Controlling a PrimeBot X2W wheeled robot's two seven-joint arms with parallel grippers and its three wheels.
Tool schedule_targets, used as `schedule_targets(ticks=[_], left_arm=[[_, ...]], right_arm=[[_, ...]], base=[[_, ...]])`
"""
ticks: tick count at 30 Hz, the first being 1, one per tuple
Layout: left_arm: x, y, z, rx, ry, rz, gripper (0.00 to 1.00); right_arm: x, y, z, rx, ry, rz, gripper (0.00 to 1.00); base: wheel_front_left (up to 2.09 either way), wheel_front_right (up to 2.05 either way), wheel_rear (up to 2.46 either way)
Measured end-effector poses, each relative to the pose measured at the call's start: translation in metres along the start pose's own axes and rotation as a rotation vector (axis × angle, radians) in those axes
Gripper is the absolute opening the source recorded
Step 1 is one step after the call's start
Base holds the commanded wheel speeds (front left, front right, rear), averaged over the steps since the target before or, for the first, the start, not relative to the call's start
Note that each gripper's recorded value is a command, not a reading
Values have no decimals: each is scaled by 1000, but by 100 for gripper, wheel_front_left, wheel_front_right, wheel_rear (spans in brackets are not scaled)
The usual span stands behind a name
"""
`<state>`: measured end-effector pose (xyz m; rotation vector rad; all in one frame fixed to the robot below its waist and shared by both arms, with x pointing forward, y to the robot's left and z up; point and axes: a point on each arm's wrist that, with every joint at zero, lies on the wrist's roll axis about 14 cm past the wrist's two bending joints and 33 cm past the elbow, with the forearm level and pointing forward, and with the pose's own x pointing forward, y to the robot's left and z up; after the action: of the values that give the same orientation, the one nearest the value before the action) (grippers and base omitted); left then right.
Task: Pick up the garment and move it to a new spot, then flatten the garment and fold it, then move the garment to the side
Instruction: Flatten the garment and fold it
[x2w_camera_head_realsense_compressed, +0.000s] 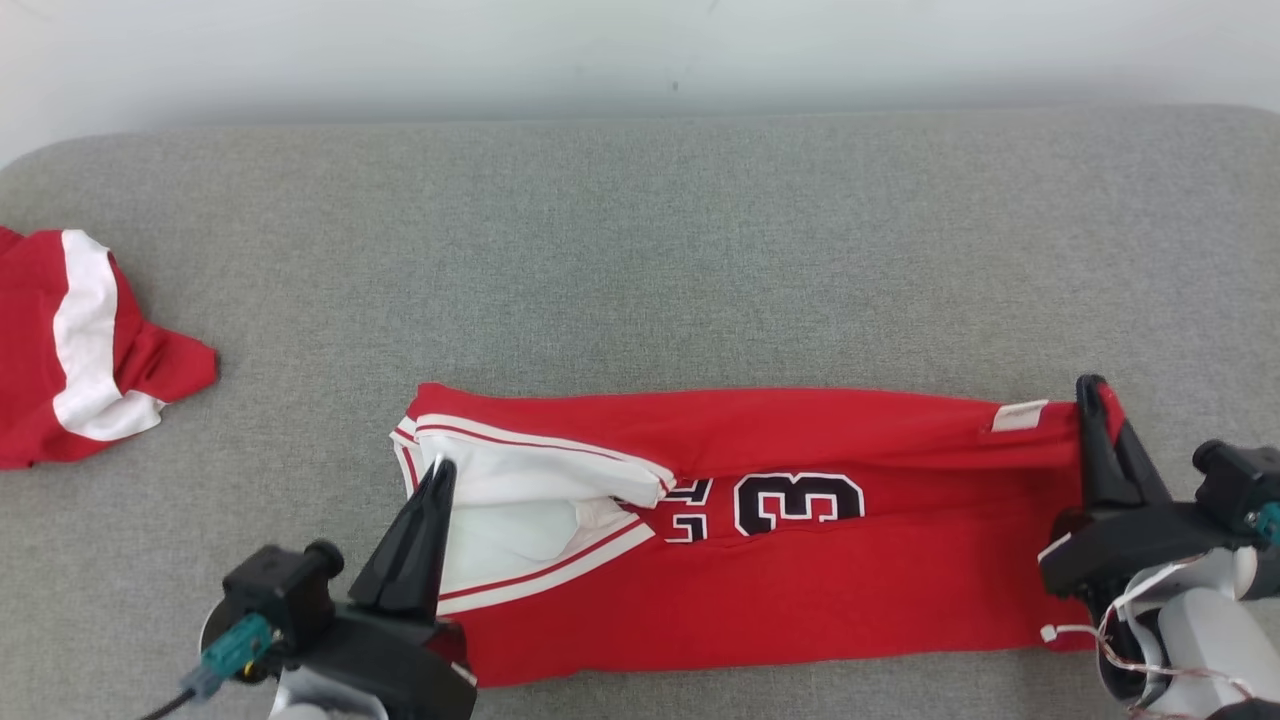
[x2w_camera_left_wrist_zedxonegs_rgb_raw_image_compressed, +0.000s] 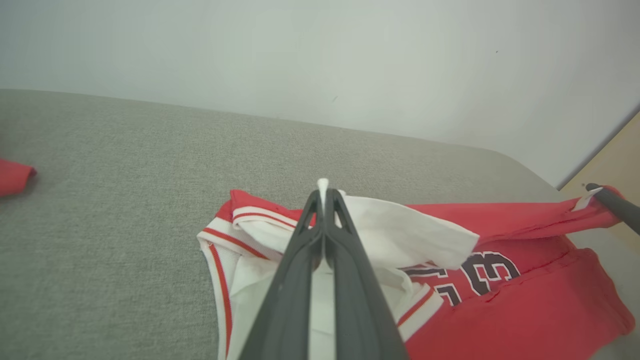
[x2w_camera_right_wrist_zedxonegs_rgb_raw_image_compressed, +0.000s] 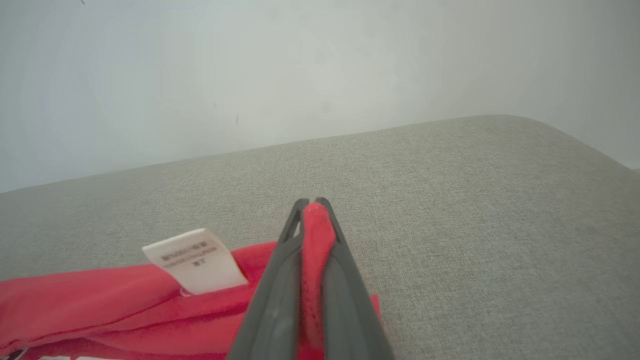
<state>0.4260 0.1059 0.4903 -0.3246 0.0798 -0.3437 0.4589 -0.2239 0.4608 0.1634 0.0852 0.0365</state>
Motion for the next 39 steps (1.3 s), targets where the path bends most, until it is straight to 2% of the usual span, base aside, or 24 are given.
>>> schedule_targets(ticks=[4, 5, 6, 7, 8, 9, 16, 22, 26, 32, 39], left_arm=[[-13, 6, -8, -16, 11, 52, 0], [-17, 7, -12, -22, 19, 61, 0], [-21, 8, -16, -32, 27, 73, 0], [-28, 10, -22, -37, 40, 89, 7], [-30, 11, -22, -33, 39, 95, 60], [-31, 12, -21, -32, 35, 103, 100], [-42, 26, -9, 20, -14, 174, 100], [-50, 35, 16, 111, -96, 225, 100], [-60, 43, 27, 184, -134, 270, 100], [-79, 66, 42, 219, -186, 376, 100], [-94, 79, 44, 243, -197, 437, 100]], right_arm=[[-11, 3, -5, 10, 4, -1, 1], [-14, 2, -5, 13, 3, -7, 35], [-16, 0, -5, 14, 2, -12, 83], [-20, -2, -4, 16, 0, -19, 100], [-22, -3, -5, 13, 2, -21, 100], [-24, -3, -5, 14, 1, -24, 100], [-32, 0, 1, 17, -18, -15, 100], [-39, -4, -2, 13, -3, -24, 100], [-42, -7, -12, 13, 38, -34, 100], [-48, -15, -36, 23, 141, -62, 100], [-49, -16, -60, 19, 253, -68, 100]], base=[[0, 0, 0], [0, 0, 0], [0, 0, 0], [0, 0, 0], [0, 0, 0], [0, 0, 0], [0, 0, 0], [0, 0, 0], [0, 0, 0], [0, 0, 0], [0, 0, 0]])
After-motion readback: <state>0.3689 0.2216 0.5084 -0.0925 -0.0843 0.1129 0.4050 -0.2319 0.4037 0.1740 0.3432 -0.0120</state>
